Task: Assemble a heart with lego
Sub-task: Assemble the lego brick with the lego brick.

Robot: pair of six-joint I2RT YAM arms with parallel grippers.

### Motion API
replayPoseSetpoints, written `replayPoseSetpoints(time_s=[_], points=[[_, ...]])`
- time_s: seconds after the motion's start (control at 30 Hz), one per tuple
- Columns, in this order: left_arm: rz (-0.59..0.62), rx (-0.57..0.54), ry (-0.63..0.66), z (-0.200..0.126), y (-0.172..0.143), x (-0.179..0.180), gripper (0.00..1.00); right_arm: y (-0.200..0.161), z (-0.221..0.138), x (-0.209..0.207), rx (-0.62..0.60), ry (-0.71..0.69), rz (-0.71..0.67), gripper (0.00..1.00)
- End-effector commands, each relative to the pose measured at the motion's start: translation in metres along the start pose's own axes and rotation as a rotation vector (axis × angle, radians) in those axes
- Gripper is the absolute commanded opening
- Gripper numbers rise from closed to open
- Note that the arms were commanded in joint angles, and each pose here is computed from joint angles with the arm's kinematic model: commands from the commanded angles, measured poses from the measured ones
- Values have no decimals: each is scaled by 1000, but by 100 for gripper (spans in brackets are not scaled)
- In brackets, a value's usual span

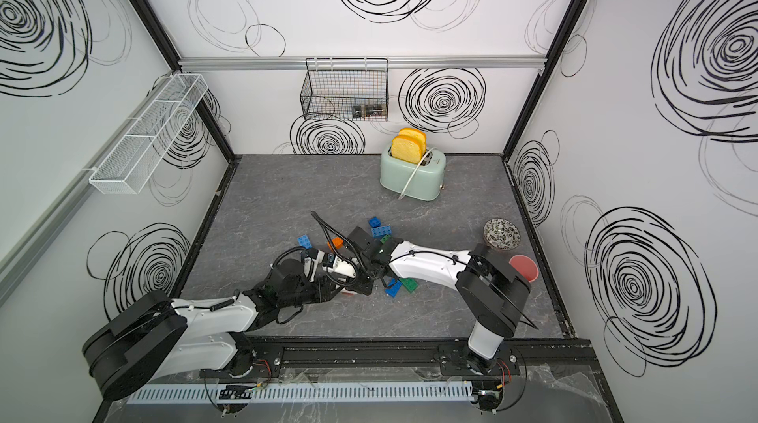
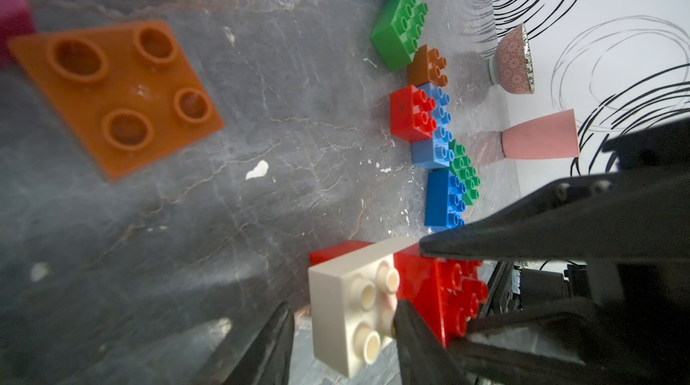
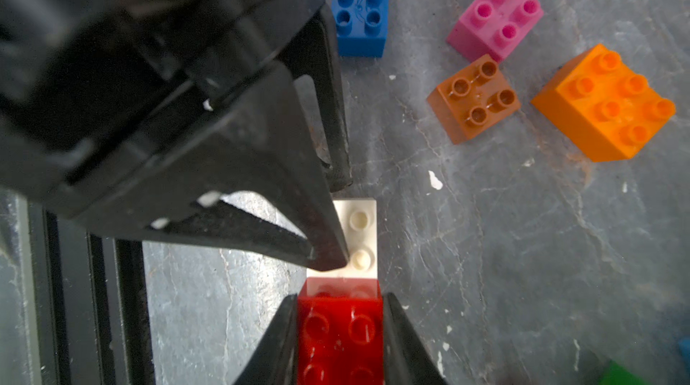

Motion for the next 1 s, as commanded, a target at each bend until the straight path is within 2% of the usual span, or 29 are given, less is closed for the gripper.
replayPoseSetpoints(time_s=[0.0,0.2,0.43,0.73,0.97], points=[[-22,5,96,2,-3,15,48,-47,38,19,255,18,-9,29],[-30,7,78,-1,-3,13,49,-42,33,17,222,30,-6,30],[-43,-21,-1,-14,7,-1,54,-30,23,16,173,75,2,30],[-51,-100,8,-41,22,-3,56,-13,10,12,153,89,6,32],[-67,-128,7,-49,23,1,57,-1,5,11,137,91,-20,43]])
Point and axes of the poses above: each gripper's point midway between its finger pads, its own z axis out along the fingers, its own x axis along the line the jaws close on, y = z × x, the point moved 10 cm from there along -z, back along the fingers, and after that the axes turned 12 degrees about -z, right-handed, at the moved point
